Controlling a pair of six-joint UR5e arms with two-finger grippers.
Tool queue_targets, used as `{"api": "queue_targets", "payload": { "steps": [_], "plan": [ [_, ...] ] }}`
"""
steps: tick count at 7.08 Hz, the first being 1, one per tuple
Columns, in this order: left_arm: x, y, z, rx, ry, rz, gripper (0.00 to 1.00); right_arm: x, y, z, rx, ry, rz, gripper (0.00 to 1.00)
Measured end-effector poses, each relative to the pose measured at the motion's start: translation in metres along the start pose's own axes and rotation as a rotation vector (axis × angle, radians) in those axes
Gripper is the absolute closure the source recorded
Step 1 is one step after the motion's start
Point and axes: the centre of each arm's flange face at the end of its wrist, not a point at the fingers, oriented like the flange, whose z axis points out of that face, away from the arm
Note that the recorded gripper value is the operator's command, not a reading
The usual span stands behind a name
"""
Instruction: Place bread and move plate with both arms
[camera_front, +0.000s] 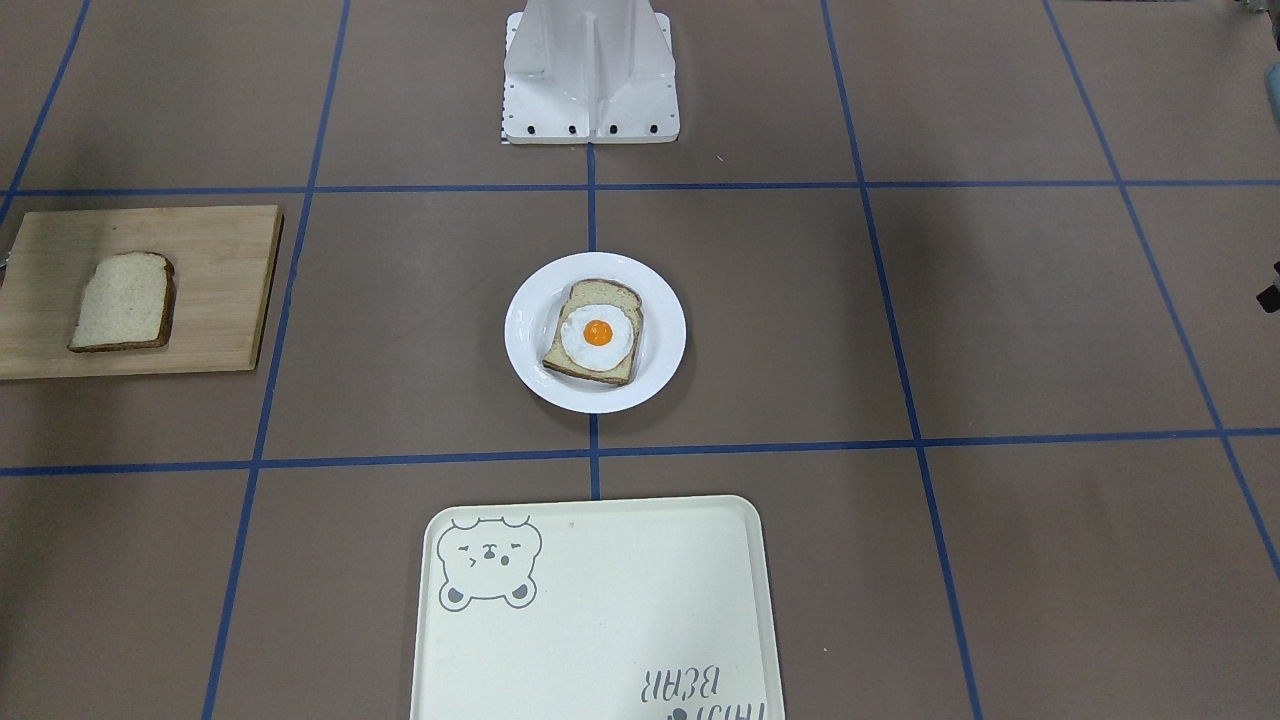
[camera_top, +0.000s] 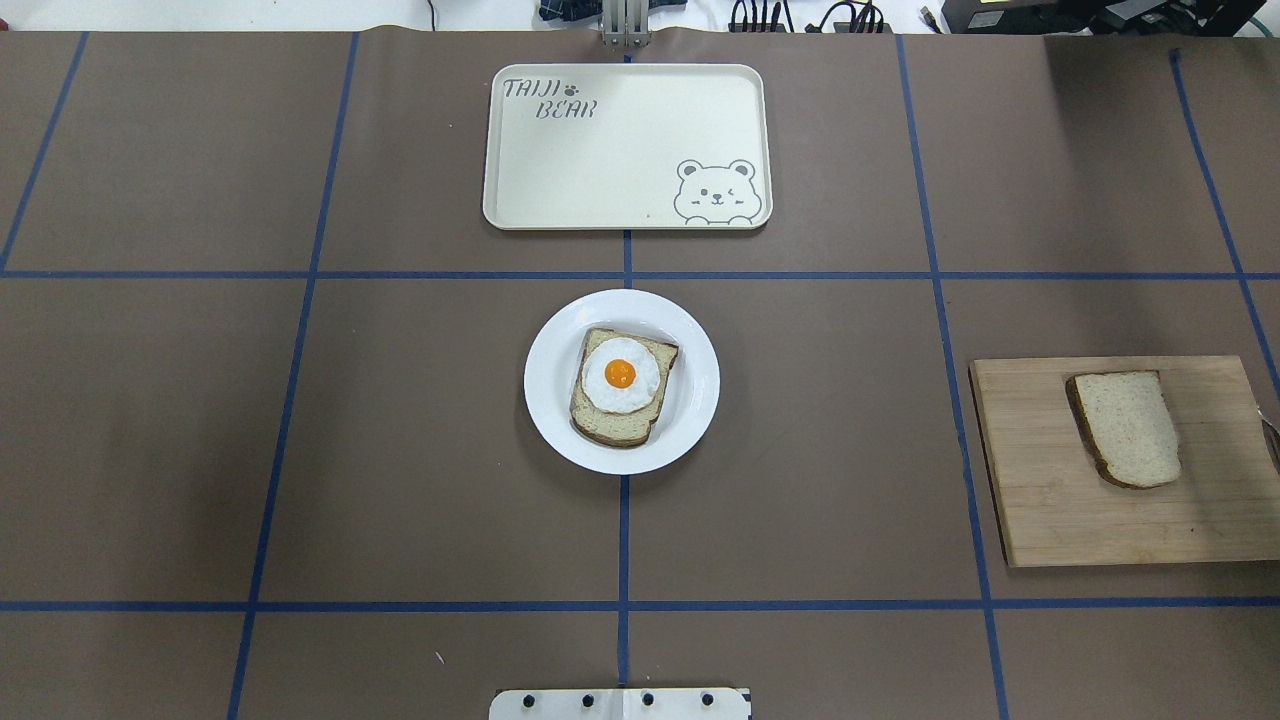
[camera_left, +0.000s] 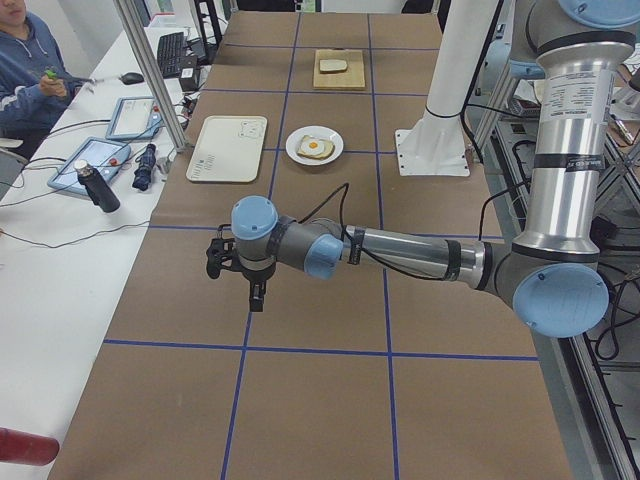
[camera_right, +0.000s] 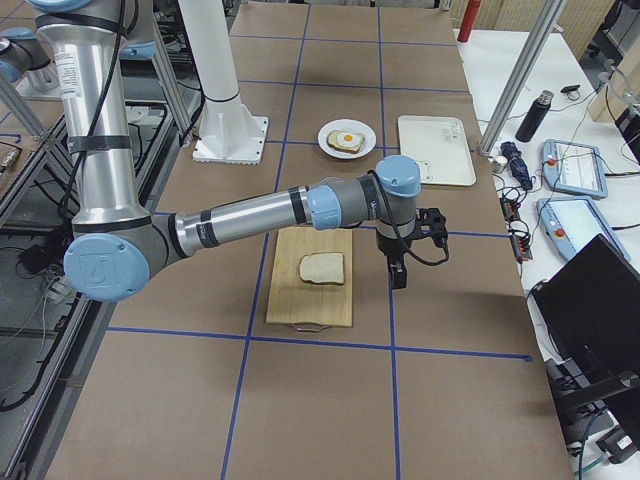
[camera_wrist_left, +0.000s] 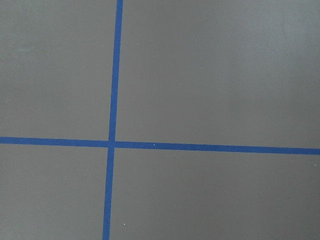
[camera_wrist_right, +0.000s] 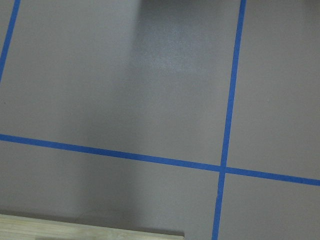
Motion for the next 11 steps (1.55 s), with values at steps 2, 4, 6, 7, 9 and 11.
{"api": "queue_targets", "payload": {
  "steps": [2,4,6,7,9,11],
  "plan": [
    [0.005,-0.002,-0.004,0.011,0.005,0.013,0.02,0.004,0.001,0.011,-0.020,0.001,0.006,0.00],
    [0.009,-0.003,-0.006,0.024,0.013,0.021,0.02,0.000,0.002,0.023,-0.042,0.002,0.003,0.00],
    [0.012,-0.003,-0.006,0.028,0.019,0.033,0.02,-0.008,0.000,0.032,-0.058,0.000,-0.006,0.00],
    [0.013,-0.002,-0.005,0.027,0.022,0.032,0.02,-0.011,0.000,0.032,-0.059,-0.008,-0.010,0.00],
    [0.013,-0.002,-0.004,0.024,0.023,0.031,0.02,-0.022,0.002,0.034,-0.070,-0.066,-0.019,0.00],
    [0.012,0.002,-0.003,0.022,0.024,0.033,0.02,-0.048,0.004,0.041,-0.091,-0.118,-0.058,0.00]
  ]
}}
